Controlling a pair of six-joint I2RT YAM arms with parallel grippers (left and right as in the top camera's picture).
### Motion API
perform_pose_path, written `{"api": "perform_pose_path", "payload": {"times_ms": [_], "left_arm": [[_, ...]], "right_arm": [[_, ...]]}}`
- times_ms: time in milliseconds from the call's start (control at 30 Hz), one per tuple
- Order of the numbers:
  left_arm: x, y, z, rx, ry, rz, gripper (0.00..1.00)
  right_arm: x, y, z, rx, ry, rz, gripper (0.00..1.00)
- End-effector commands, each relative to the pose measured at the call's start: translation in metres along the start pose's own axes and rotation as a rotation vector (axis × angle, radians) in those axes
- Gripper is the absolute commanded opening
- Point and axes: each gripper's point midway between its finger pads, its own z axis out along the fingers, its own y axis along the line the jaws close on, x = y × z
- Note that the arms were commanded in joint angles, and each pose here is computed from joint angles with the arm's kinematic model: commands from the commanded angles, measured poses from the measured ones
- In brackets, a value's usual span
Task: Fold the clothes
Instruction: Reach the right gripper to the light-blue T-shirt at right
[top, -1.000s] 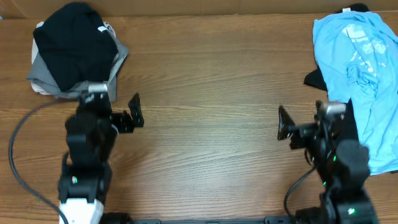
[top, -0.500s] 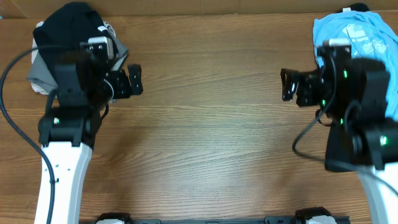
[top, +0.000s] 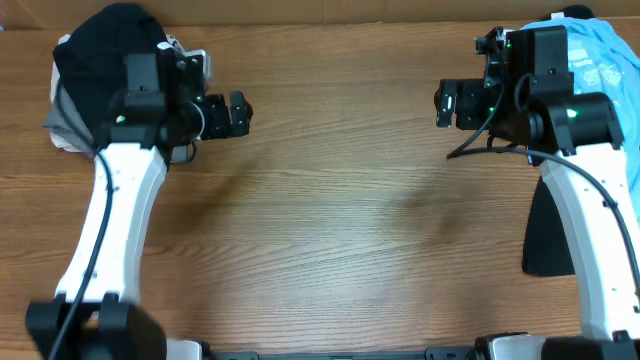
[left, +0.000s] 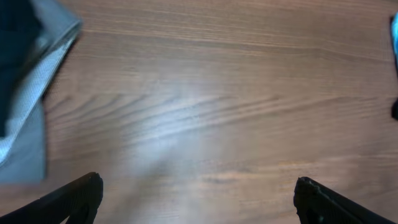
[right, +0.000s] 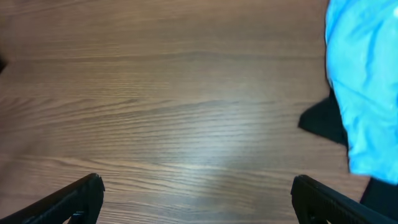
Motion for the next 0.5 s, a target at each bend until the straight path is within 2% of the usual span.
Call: {"api": "perform_pose_path", "payload": {"times_ms": [0,133,233,467], "left_arm": [[-0.003,0.003,0.043,0.034,0.028,-0.085,1.0],[-0.003,0.001,0.086,0.094,0.046,-0.226,1.0],[0.005,-0.01,0.116,0.152,0.077,-0.21,1.0],[0.019,-0.032,0.154,0.163,0.091,-0.148,1.0]], "right_arm": [[-0.005,-0.008,0.002,0.02,0.004,0.07,1.0],[0.011,-0.012,0.003,0.04,0.071,0.073,1.0],[0.023,-0.02,0.001,0.058,0.118,0.092,1.0],[0.041,-0.035,-0.004,0.057,0.193,0.23,1.0]]}}
